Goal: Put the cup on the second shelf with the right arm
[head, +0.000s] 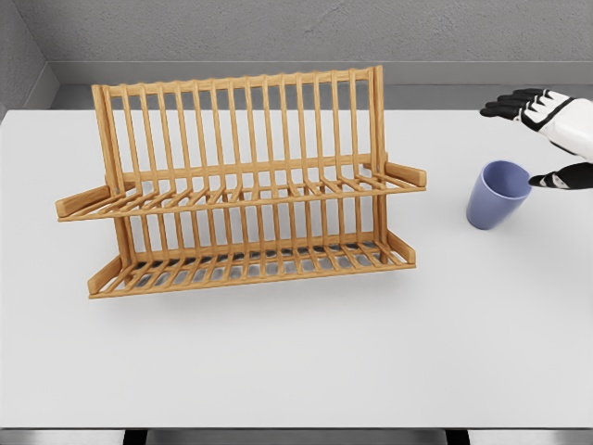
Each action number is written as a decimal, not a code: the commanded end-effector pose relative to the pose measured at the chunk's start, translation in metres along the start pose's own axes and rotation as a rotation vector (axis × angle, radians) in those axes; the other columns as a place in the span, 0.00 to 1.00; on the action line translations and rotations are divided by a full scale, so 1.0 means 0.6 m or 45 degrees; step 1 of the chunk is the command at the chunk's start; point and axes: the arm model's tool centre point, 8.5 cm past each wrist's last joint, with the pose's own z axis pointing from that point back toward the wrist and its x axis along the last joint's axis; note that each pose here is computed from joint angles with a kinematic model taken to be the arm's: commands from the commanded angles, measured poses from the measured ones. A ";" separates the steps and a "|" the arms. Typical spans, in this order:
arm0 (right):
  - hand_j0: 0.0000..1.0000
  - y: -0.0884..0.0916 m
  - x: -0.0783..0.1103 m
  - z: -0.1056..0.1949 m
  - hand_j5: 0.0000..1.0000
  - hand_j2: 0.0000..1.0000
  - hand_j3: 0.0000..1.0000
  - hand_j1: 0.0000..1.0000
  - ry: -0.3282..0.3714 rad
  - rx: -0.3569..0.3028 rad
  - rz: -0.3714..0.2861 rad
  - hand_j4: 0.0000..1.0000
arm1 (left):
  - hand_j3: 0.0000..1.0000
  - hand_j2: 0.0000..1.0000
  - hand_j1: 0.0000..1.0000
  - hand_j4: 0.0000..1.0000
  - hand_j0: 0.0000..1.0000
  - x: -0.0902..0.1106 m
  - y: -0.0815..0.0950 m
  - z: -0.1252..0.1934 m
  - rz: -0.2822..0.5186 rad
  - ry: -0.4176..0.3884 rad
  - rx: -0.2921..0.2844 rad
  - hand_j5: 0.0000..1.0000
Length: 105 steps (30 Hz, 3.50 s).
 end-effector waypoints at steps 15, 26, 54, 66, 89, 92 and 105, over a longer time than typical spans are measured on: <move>1.00 -0.058 -0.049 0.085 1.00 1.00 1.00 1.00 0.198 0.438 0.115 1.00 | 1.00 1.00 1.00 1.00 1.00 0.000 0.000 0.000 0.000 0.000 0.000 1.00; 1.00 0.007 -0.058 -0.023 1.00 1.00 1.00 1.00 0.083 0.485 0.016 1.00 | 1.00 1.00 1.00 1.00 1.00 0.000 0.000 0.000 0.000 0.000 0.000 1.00; 1.00 0.084 -0.097 -0.072 1.00 1.00 1.00 1.00 0.127 0.574 -0.106 1.00 | 1.00 1.00 1.00 1.00 1.00 0.000 0.000 0.000 0.000 0.000 0.000 1.00; 0.73 0.086 -0.100 -0.077 0.73 0.73 0.73 0.73 0.133 0.566 -0.117 0.73 | 1.00 1.00 1.00 1.00 1.00 0.000 0.000 0.000 0.000 0.000 0.000 1.00; 0.65 0.020 -0.101 -0.079 0.65 0.65 0.65 0.65 0.132 0.460 -0.060 0.65 | 1.00 1.00 1.00 1.00 1.00 0.000 0.000 0.000 0.000 0.000 0.000 1.00; 0.64 0.005 -0.093 -0.085 0.64 0.64 0.64 0.64 0.113 0.439 -0.034 0.64 | 1.00 1.00 1.00 1.00 1.00 0.000 0.000 0.000 0.000 0.000 0.000 1.00; 0.65 -0.084 -0.055 -0.085 0.65 0.65 0.65 0.65 0.046 0.296 0.101 0.65 | 1.00 1.00 1.00 1.00 1.00 0.000 0.000 0.000 0.000 0.000 0.000 1.00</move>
